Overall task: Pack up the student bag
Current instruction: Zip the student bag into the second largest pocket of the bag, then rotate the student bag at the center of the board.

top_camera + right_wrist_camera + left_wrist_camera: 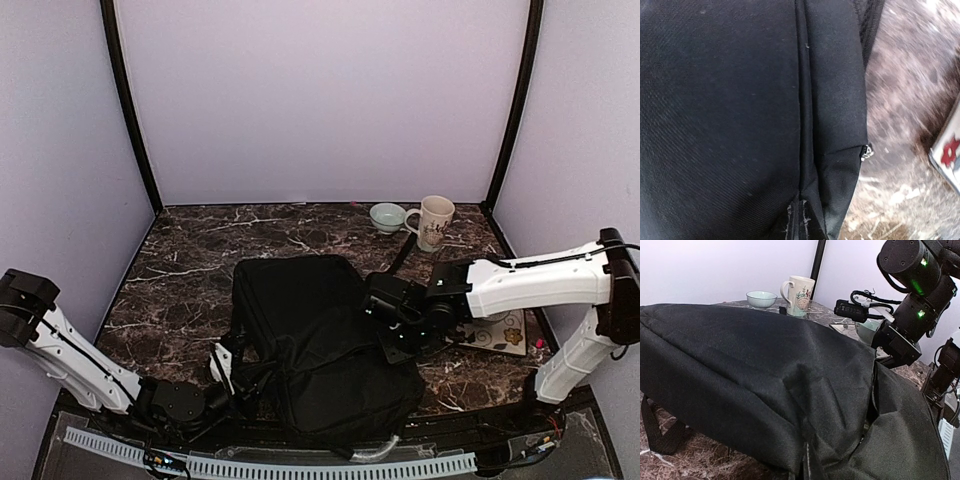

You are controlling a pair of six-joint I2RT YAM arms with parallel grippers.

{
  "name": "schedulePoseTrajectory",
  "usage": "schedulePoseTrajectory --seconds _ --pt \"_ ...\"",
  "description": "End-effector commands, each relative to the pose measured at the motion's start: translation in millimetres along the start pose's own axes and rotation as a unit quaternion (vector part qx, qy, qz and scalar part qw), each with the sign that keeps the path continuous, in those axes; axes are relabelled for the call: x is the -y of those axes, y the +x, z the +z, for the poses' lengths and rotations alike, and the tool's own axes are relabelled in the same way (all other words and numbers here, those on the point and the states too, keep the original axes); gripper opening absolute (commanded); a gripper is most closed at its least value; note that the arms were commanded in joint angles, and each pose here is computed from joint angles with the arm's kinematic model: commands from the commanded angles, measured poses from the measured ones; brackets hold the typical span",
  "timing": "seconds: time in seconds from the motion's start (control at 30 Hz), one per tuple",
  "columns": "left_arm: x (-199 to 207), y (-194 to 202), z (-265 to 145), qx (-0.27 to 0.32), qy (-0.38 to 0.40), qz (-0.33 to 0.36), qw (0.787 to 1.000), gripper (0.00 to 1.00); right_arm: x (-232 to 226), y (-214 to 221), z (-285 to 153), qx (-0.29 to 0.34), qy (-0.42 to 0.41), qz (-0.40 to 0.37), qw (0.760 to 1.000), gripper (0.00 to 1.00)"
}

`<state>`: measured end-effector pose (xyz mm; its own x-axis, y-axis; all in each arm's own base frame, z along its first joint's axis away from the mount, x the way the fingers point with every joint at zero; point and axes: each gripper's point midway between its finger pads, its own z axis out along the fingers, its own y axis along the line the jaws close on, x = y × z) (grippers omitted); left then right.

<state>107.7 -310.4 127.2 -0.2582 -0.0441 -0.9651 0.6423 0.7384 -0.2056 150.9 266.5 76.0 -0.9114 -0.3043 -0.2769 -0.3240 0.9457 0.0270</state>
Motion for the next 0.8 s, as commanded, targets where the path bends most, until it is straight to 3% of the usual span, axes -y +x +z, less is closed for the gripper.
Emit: schedulePoseTrajectory --seconds 0.0,0.2,0.33,0.47,0.67,0.77 --pt "12.7 -7.9 1.6 0.000 0.003 -0.034 0.999 0.00 -100.9 -73.8 -8.1 0.093 -0.154 -0.024 0.983 0.07" --pt "19.8 15.3 4.8 -0.030 0.012 -0.030 0.999 0.00 -139.2 -135.1 26.4 0.117 -0.154 -0.057 0.980 0.07" --pt "46.1 29.6 13.2 -0.048 0.053 -0.024 0.997 0.02 -140.9 -196.9 25.8 0.164 -0.140 -0.060 0.975 0.07" --pt "83.7 37.8 18.4 -0.062 0.117 -0.004 0.991 0.07 -132.4 -227.3 17.9 0.181 -0.137 -0.054 0.972 0.06" --pt "139.5 14.9 0.6 -0.062 0.255 0.014 0.965 0.36 -96.4 -228.8 -34.6 0.224 -0.101 -0.038 0.969 0.12" --pt "161.6 6.6 -4.2 -0.108 0.280 0.040 0.953 0.47 -74.0 -224.9 -76.2 0.253 -0.091 -0.020 0.963 0.16"
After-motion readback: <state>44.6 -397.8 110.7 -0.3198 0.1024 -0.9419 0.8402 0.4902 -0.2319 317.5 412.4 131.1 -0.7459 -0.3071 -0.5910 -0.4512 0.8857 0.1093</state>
